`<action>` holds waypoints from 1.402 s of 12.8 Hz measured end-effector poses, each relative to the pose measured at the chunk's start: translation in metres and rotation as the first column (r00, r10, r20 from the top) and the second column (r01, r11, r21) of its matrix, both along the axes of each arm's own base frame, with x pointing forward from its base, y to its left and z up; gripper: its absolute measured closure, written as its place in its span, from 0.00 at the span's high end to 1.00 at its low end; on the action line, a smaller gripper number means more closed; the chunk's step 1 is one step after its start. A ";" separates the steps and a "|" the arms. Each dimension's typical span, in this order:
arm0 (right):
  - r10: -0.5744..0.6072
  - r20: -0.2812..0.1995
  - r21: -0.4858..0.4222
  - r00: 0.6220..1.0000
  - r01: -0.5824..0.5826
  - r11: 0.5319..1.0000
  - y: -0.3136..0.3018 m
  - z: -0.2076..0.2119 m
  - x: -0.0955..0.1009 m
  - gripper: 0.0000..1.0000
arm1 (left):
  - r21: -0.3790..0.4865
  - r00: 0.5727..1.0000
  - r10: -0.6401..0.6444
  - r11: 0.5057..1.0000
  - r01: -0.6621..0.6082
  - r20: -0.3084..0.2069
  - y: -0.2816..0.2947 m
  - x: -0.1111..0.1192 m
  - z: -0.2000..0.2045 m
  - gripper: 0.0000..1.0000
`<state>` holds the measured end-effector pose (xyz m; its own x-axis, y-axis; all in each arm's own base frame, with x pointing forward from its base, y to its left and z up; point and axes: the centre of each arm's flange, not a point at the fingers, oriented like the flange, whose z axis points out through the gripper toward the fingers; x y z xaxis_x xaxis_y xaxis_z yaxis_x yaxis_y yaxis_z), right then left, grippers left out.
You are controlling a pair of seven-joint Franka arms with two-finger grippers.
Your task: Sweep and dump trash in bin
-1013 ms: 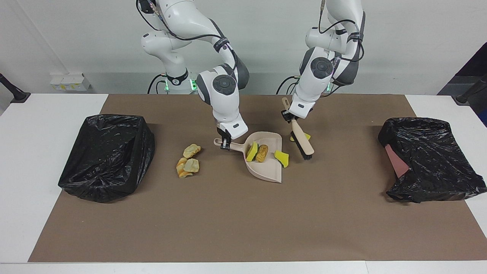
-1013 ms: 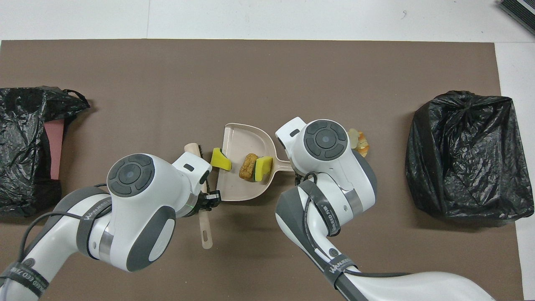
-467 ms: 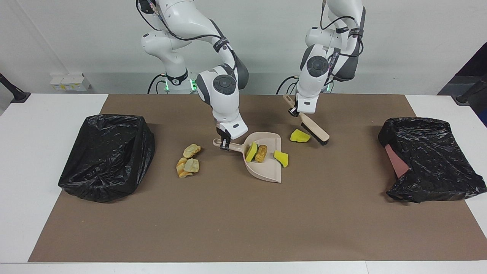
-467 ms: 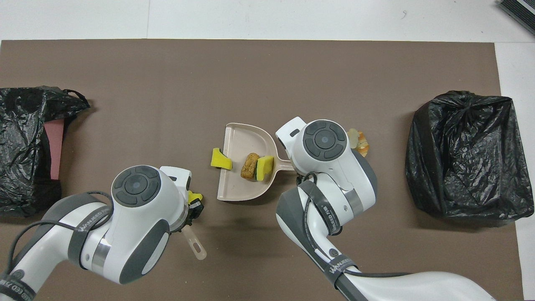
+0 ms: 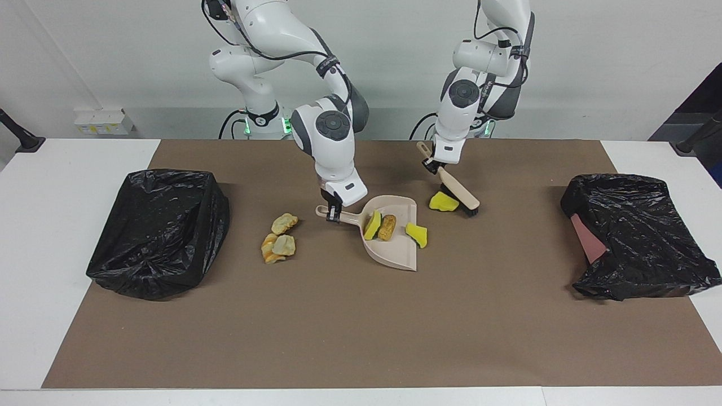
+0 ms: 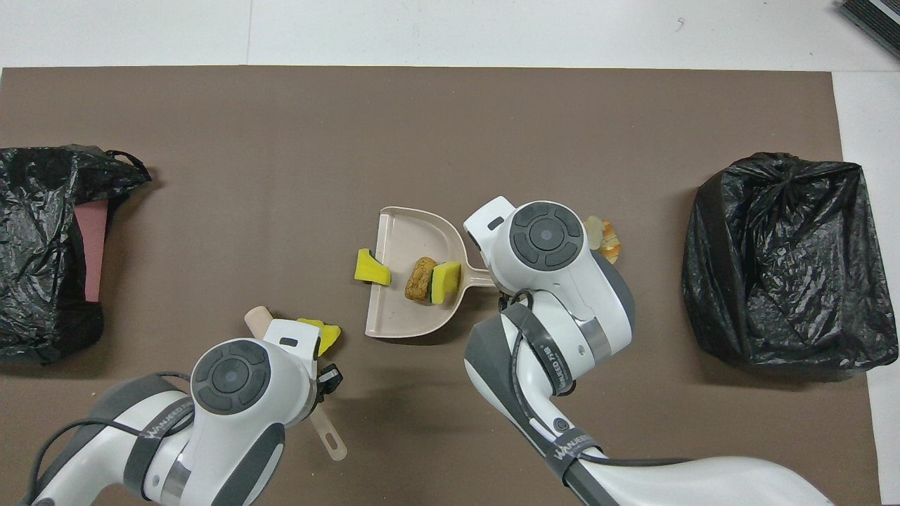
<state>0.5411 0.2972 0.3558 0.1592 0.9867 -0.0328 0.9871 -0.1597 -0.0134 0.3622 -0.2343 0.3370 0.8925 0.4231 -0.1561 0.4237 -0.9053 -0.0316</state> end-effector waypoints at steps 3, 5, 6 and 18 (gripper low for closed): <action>0.000 0.000 0.000 1.000 0.000 1.000 0.000 0.000 0.000 0.32 | -0.139 0.996 -0.078 0.987 0.084 0.050 0.011 0.030 0.000 0.26; 0.000 0.000 0.000 1.000 0.000 1.000 0.000 0.000 0.000 0.32 | -0.172 0.990 -0.121 0.976 0.132 0.071 0.011 0.050 0.001 0.26; 0.000 0.000 0.000 1.000 0.000 1.000 0.000 0.000 0.000 0.32 | -0.174 0.987 -0.141 0.973 0.153 0.082 0.003 0.055 -0.003 0.26; -0.003 0.000 -0.001 1.000 0.003 1.000 -0.002 0.000 0.001 0.32 | -0.200 0.951 -0.277 0.932 0.301 0.140 -0.053 0.081 0.009 0.26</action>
<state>0.5420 0.2955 0.3558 0.1618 0.9863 -0.0333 0.9867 -0.1623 -0.0131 0.4436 -0.2870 0.3456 0.9876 0.1111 -0.1109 0.1325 -0.9688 0.2095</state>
